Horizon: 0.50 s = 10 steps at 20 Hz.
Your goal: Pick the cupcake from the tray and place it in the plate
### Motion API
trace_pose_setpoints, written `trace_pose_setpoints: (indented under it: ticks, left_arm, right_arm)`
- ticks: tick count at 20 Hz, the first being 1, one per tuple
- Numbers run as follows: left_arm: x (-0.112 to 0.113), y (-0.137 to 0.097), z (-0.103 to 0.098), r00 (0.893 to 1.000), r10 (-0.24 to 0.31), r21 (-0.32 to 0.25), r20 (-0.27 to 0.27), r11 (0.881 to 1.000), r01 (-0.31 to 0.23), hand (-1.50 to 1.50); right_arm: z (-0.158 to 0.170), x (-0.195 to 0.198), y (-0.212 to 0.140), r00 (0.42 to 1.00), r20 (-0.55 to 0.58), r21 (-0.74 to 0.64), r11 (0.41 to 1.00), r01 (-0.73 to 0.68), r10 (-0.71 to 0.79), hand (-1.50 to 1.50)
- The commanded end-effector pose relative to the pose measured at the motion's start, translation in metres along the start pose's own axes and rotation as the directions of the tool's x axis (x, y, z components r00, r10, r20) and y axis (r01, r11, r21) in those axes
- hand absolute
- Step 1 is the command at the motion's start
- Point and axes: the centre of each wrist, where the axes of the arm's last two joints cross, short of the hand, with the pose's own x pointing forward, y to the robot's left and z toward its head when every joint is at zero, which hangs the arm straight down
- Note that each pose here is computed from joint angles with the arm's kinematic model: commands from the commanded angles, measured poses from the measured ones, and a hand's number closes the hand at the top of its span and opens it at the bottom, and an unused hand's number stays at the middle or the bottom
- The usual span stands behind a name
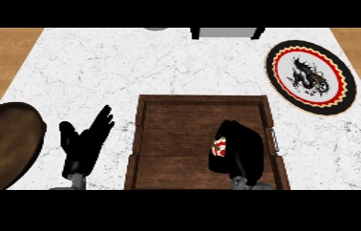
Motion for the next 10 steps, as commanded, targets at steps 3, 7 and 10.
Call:
trace_pose_setpoints:
  ticks: [3, 7, 10]
  left_arm:
    - [0.006, -0.004, -0.004, 1.0, -0.015, -0.027, 0.02, 1.0, 0.016, 0.0]
    - [0.012, -0.016, -0.008, 0.999, -0.038, -0.07, 0.034, 0.997, 0.041, 0.0]
    - [0.008, -0.02, -0.011, 0.999, -0.028, -0.077, 0.025, 0.997, 0.03, 0.0]
  right_arm:
    - [-0.062, 0.039, -0.025, 0.988, -0.092, -0.302, 0.949, 0.093, -0.126, 1.5]
    - [-0.099, 0.055, -0.051, 0.958, -0.208, -0.451, 0.889, 0.084, -0.196, 1.5]
    - [-0.117, 0.075, -0.069, 0.95, -0.229, -0.562, 0.826, 0.05, -0.213, 1.5]
